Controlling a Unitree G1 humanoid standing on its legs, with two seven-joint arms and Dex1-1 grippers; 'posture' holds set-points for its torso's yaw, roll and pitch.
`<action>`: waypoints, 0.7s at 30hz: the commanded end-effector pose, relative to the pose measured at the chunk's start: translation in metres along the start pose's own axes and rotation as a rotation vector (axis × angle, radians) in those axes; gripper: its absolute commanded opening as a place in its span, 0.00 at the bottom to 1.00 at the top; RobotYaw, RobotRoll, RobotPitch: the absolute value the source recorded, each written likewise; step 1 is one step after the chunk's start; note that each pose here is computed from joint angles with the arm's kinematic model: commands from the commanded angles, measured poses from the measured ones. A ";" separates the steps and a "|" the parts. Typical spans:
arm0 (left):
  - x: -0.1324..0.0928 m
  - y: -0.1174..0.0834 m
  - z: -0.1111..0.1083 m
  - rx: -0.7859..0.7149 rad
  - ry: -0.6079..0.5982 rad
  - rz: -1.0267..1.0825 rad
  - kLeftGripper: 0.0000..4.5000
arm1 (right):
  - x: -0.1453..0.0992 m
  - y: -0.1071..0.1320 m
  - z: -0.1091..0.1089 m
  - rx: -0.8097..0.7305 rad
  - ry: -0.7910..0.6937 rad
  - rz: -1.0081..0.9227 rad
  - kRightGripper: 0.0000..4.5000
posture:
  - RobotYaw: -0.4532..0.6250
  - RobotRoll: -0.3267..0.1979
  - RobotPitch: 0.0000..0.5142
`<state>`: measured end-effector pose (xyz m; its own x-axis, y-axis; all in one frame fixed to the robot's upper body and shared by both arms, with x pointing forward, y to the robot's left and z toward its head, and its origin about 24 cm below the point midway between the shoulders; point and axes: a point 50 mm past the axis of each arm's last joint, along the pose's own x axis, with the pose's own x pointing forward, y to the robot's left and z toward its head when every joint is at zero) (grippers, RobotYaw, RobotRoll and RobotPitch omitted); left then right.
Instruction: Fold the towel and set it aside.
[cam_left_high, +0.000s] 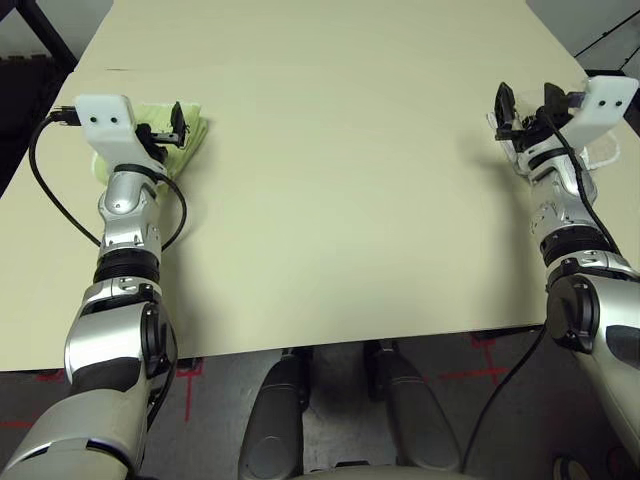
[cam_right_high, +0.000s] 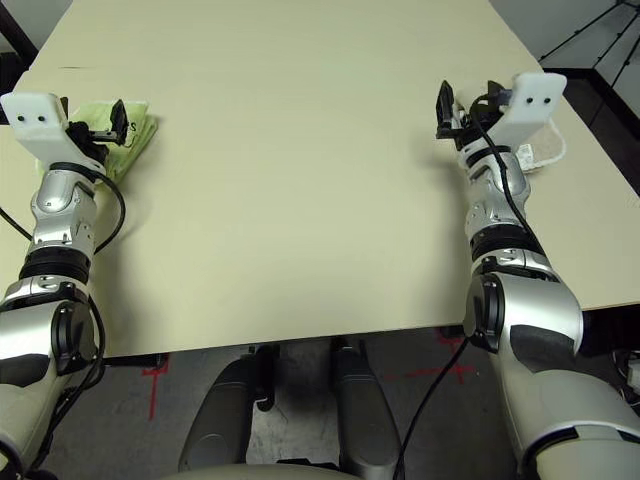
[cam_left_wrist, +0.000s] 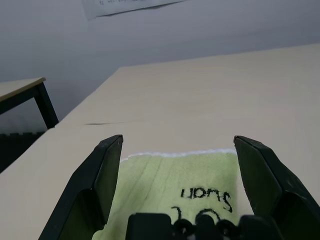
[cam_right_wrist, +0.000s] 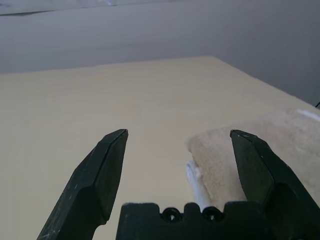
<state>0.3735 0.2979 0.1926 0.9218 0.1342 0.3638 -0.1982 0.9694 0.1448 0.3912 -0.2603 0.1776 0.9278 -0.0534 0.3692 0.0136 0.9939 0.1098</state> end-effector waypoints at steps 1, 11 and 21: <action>-0.005 0.005 -0.010 -0.007 0.058 -0.005 1.00 | -0.005 -0.004 -0.007 0.003 0.037 -0.005 0.99 | 0.42 0.62 0.34; -0.010 0.007 -0.017 -0.019 0.091 -0.041 1.00 | -0.002 0.003 -0.008 -0.018 0.064 0.056 0.99 | 0.42 0.62 0.36; -0.014 0.012 -0.019 -0.021 0.093 -0.024 1.00 | -0.001 0.006 -0.009 -0.025 0.081 0.084 0.99 | 0.43 0.62 0.37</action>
<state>0.3683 0.3062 0.1755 0.9527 0.1127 0.2822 -0.1568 0.9778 0.1388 0.3940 -0.2522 0.1735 0.9466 0.0393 0.3199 -0.0596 0.9968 0.0541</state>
